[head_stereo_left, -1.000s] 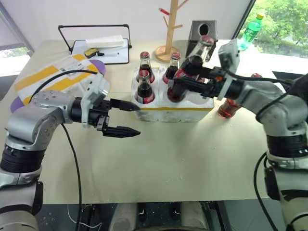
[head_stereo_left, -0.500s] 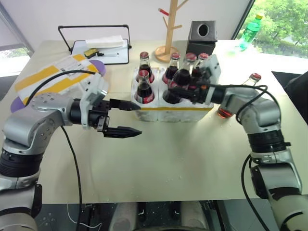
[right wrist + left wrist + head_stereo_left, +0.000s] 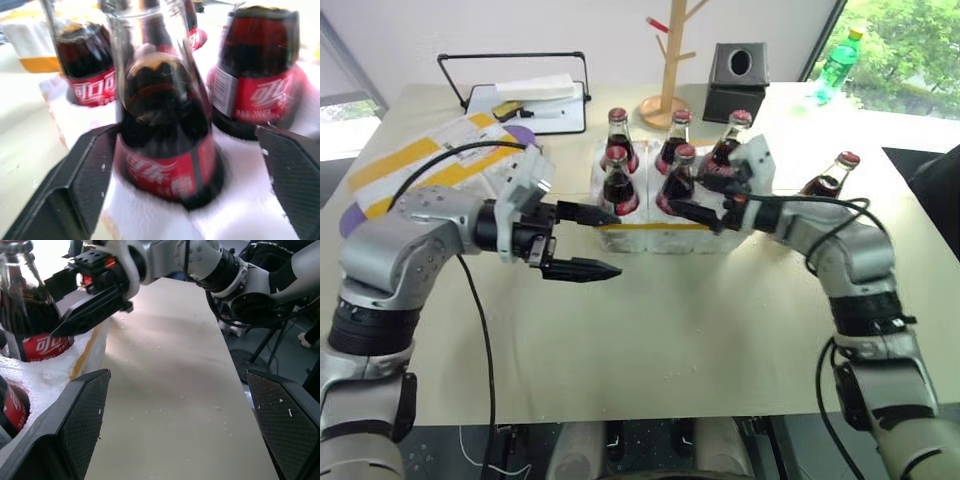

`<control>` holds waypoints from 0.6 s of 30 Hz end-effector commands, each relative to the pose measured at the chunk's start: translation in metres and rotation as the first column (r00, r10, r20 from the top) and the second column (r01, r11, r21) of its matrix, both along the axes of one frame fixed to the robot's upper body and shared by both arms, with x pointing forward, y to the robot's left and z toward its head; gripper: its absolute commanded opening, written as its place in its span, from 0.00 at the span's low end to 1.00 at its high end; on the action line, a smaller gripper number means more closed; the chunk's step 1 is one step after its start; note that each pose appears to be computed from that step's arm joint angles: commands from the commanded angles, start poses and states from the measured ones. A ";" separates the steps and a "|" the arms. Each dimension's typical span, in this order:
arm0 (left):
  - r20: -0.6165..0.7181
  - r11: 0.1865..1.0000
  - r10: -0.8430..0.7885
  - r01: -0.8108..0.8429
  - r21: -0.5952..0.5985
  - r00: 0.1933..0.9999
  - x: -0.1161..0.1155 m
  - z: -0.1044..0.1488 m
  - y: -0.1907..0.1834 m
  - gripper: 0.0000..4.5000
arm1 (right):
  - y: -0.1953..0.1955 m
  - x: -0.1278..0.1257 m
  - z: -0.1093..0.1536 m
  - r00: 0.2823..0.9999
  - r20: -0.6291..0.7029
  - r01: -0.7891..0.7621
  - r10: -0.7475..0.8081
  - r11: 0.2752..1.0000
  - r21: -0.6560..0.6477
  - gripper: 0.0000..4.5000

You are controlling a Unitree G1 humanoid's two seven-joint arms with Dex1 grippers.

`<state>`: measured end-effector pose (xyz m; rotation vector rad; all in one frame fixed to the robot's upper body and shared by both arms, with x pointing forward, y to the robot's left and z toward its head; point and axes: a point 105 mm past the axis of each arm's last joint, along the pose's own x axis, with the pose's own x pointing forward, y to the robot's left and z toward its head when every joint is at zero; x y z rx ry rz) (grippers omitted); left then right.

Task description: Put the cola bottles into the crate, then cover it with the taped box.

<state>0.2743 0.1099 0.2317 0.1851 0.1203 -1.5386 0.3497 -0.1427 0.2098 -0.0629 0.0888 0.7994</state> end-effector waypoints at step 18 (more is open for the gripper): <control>0.047 0.994 -0.106 0.107 -0.010 0.993 0.010 0.004 -0.013 1.00 | -0.124 -0.079 -0.009 0.789 -0.035 0.613 -0.613 0.784 0.103 0.99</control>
